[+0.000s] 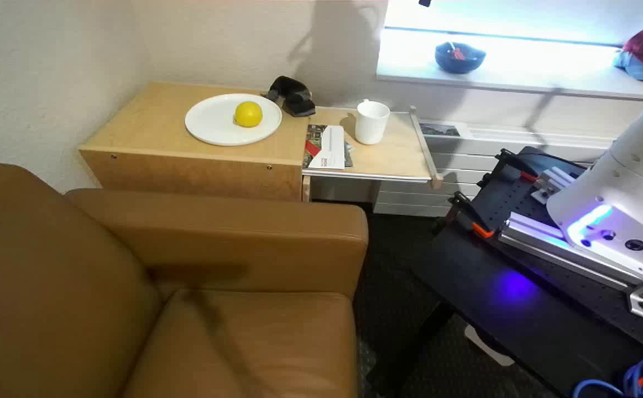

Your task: Put the sock on the windowsill

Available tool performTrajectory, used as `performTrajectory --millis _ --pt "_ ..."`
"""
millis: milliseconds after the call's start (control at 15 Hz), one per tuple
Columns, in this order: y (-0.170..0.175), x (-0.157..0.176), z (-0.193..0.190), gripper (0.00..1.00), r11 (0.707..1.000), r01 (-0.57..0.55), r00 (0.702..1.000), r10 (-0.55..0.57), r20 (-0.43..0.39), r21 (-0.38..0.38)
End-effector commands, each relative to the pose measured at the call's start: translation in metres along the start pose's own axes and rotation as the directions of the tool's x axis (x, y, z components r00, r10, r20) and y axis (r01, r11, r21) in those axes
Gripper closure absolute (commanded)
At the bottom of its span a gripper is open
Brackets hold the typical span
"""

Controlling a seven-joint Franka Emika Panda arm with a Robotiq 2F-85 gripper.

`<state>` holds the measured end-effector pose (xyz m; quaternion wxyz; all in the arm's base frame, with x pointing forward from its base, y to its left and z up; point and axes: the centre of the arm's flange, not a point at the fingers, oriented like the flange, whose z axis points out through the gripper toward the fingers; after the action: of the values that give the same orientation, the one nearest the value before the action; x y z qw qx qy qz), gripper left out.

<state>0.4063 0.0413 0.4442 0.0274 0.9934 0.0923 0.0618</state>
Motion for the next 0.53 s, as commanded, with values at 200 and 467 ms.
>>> performTrajectory --millis 200,467 --pt "-0.002 0.019 0.012 0.00 1.000 -0.003 0.999 0.003 0.054 0.003" --pt "-0.001 0.094 0.049 0.00 0.966 -0.253 0.960 0.244 0.136 0.054"
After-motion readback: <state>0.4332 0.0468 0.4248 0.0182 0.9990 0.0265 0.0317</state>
